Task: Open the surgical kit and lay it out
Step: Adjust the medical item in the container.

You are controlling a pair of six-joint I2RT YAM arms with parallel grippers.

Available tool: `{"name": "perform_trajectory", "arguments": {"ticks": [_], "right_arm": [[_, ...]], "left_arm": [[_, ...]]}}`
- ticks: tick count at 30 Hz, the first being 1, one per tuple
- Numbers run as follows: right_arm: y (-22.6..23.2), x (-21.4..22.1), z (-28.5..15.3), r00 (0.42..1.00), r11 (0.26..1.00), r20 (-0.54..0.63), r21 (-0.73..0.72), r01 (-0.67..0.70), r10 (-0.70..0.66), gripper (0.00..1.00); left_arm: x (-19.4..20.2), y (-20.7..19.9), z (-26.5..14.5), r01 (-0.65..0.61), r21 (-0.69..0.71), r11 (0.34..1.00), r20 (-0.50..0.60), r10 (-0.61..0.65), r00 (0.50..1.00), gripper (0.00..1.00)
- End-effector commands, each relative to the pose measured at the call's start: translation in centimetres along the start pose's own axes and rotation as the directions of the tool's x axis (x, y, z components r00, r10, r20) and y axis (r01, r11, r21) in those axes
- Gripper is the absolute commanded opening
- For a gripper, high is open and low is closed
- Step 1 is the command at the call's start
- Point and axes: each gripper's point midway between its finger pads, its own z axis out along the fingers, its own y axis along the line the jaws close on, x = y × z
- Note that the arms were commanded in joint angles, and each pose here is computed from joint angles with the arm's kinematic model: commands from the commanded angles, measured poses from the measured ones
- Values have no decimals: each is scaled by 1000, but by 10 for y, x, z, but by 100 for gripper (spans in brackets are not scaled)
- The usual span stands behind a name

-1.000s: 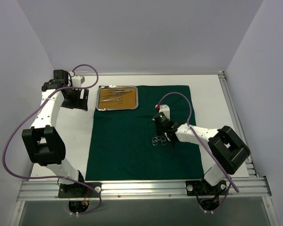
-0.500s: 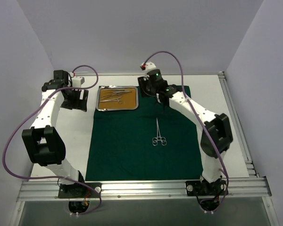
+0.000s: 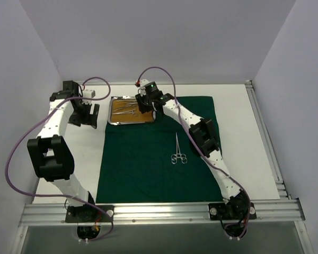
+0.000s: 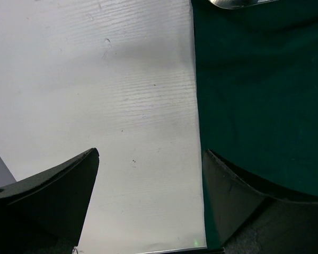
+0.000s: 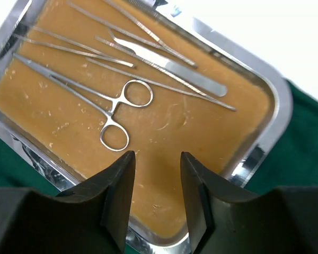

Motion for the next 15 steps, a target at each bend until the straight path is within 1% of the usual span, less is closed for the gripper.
{"name": "perform_trajectory", "arguments": {"ticks": [1,5,6,15], "right_arm": [[38,-33,-8,993,993,95,-95,76,-67,35],[45,-23,6,992,993,95,-85,86,-78,22],[46,-17,12,993,993,87,-84,87,-80,20],[35,10,36,996,996,40,-28,82,-81,20]], "left_arm": [[-12,8,-6,-3,-24,1000,34,4,999,89],[-10,11,-2,2,-24,1000,25,-1,1000,89],[-10,11,-2,3,-25,1000,26,-2,1000,89],[-8,14,0,10,-23,1000,20,-10,1000,89]]}}
